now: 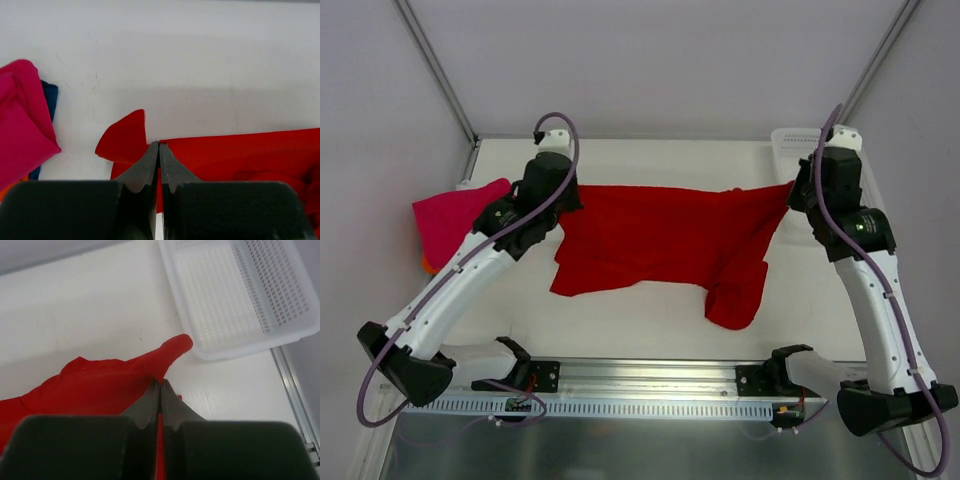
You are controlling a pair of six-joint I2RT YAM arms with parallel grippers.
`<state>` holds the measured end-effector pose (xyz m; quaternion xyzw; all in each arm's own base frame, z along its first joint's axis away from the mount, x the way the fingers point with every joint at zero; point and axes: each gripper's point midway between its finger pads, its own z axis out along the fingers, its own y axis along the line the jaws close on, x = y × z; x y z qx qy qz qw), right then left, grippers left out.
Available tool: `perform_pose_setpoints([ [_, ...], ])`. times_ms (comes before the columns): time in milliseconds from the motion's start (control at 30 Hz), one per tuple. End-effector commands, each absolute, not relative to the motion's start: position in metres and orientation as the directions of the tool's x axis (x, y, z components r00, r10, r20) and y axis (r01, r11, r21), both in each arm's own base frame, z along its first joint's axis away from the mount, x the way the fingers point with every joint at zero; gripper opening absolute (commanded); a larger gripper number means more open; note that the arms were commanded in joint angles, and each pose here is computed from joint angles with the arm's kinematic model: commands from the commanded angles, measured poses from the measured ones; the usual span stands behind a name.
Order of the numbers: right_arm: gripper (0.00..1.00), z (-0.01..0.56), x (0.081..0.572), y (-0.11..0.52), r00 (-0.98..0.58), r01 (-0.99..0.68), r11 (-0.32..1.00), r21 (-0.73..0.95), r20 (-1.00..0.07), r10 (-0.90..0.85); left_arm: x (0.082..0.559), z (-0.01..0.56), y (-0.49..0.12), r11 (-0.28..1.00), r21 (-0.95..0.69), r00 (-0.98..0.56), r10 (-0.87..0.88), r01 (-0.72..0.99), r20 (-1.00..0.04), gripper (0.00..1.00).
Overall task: Fold and stack the t-shirts
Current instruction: Flatten the tshirt out
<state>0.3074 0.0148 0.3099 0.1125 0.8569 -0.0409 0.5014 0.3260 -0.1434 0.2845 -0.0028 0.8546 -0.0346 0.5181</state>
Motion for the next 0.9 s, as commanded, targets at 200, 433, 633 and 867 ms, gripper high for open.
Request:
perform_pose_setpoints([
  [200,0.01,0.447,0.266,0.022,-0.233,0.074,0.991,0.110,-0.965,0.124,0.240,0.456,-0.118,0.958,-0.196,-0.241,-0.144,0.209,-0.960,0.00],
  [433,0.01,0.541,0.188,0.022,0.022,-0.073,0.984,0.162,-0.986,0.164,0.180,0.503,-0.113,0.885,-0.275,-0.241,-0.193,0.375,-0.951,0.00],
  [633,0.03,0.597,0.125,0.017,0.174,-0.156,0.973,0.172,-0.964,0.199,0.141,0.529,-0.111,0.798,-0.330,-0.231,-0.243,0.505,-0.942,0.00],
  [867,0.05,0.621,0.087,0.017,0.279,-0.222,0.955,0.199,-0.925,0.257,0.119,0.541,-0.105,0.753,-0.352,-0.228,-0.269,0.556,-0.936,0.00],
])
